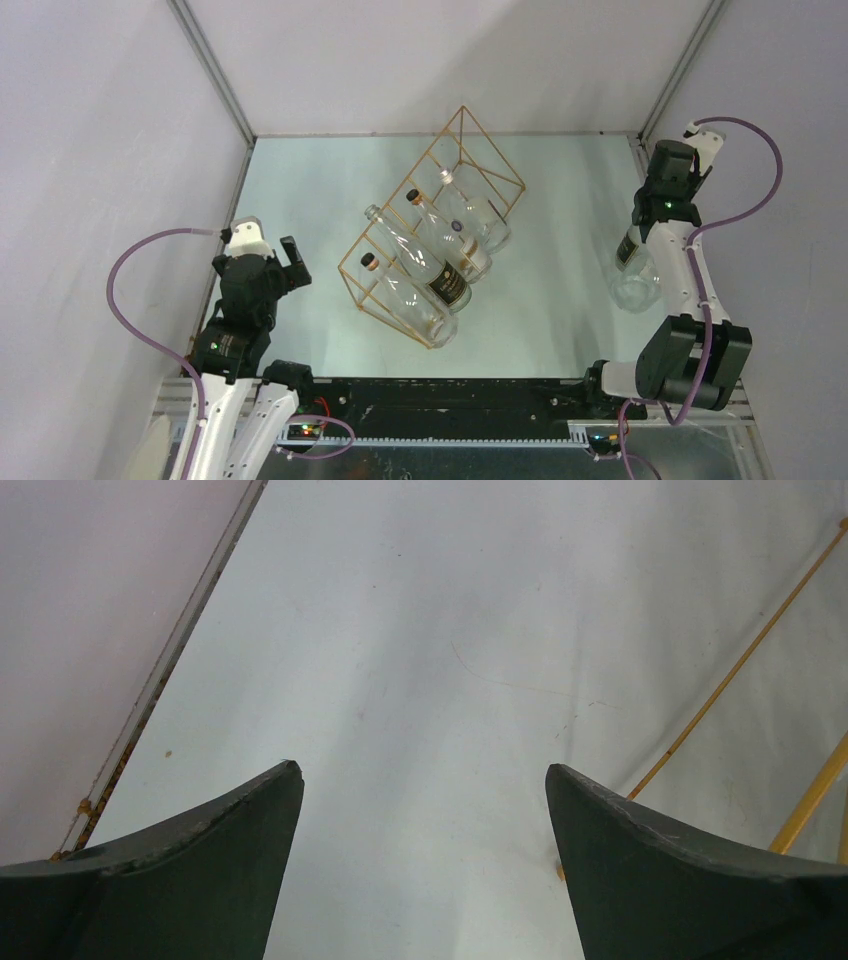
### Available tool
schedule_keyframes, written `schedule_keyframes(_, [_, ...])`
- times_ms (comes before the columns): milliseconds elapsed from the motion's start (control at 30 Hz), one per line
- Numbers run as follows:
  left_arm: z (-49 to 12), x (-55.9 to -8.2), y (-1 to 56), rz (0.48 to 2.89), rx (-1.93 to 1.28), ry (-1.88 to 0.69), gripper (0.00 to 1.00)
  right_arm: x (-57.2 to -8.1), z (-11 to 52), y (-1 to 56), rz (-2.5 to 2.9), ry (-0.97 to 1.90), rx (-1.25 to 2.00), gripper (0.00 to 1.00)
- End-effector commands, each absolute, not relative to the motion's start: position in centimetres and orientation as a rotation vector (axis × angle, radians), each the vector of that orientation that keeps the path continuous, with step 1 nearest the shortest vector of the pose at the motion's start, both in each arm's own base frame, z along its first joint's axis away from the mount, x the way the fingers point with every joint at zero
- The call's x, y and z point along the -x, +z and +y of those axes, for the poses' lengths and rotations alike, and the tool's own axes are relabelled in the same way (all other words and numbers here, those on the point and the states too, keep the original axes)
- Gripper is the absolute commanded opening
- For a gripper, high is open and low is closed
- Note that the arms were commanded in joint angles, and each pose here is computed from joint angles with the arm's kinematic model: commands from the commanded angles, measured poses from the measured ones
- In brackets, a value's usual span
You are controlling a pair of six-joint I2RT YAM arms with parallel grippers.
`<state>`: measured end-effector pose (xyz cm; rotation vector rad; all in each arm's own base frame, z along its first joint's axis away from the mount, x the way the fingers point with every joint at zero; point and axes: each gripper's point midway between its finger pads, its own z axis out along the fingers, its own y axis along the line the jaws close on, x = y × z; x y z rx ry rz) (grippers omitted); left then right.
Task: Take the wine bottle off the wine rack
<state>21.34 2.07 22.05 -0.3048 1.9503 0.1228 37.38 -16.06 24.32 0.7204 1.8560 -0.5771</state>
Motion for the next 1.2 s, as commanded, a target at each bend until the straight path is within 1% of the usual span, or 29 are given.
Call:
schedule_keyframes(0, [2.1,-21.5,22.6,1.926,0.304,0.123,0.98,-37.9,-16.1,26.0,1.771,-0.544,-0.704,0.15])
schedule_keyframes(33, [2.1,-21.5,22.6,1.927,0.303,0.123,0.98,-38.0,-16.0,25.8,1.779,-0.545,-0.697,0.2])
schedule_keyframes(67, [2.1,-21.5,22.6,1.929,0.303,0.124,0.98,-38.0,-16.0,25.8,1.787,-0.547,-0.683,0.32])
schedule_keyframes(100, [2.1,-21.5,22.6,1.929,0.303,0.126,0.98,-38.0,-16.0,25.7,1.793,-0.548,-0.679,0.37])
schedule_keyframes(133, [2.1,-21.5,22.6,1.928,0.303,0.124,0.98,-38.0,-15.9,25.7,1.797,-0.551,-0.671,0.45])
schedule_keyframes(200, [2.3,-21.4,22.6,1.928,0.312,0.134,0.98,-37.9,-15.9,25.7,1.801,-0.556,-0.662,0.52])
schedule_keyframes(267, [2.6,-21.3,22.7,1.925,0.325,0.147,0.98,-37.9,-15.9,25.8,1.806,-0.556,-0.652,0.57])
schedule_keyframes(567, [2.9,-20.9,23.1,1.897,0.344,0.152,0.98,-37.4,-15.4,27.1,1.789,-0.535,-0.62,0.72])
schedule_keyframes(833, [2.7,-21.0,23.1,1.899,0.335,0.14,0.98,-36.3,-14.7,29.6,1.732,-0.491,-0.599,0.85])
schedule_keyframes(1000, [2.6,-20.9,23.3,1.89,0.332,0.132,0.98,-35.2,-14.4,31.9,1.679,-0.49,-0.573,0.89])
schedule_keyframes(1167, [2.5,-20.9,23.5,1.876,0.327,0.123,0.98,-33.3,-13.8,35.4,1.582,-0.469,-0.552,0.91])
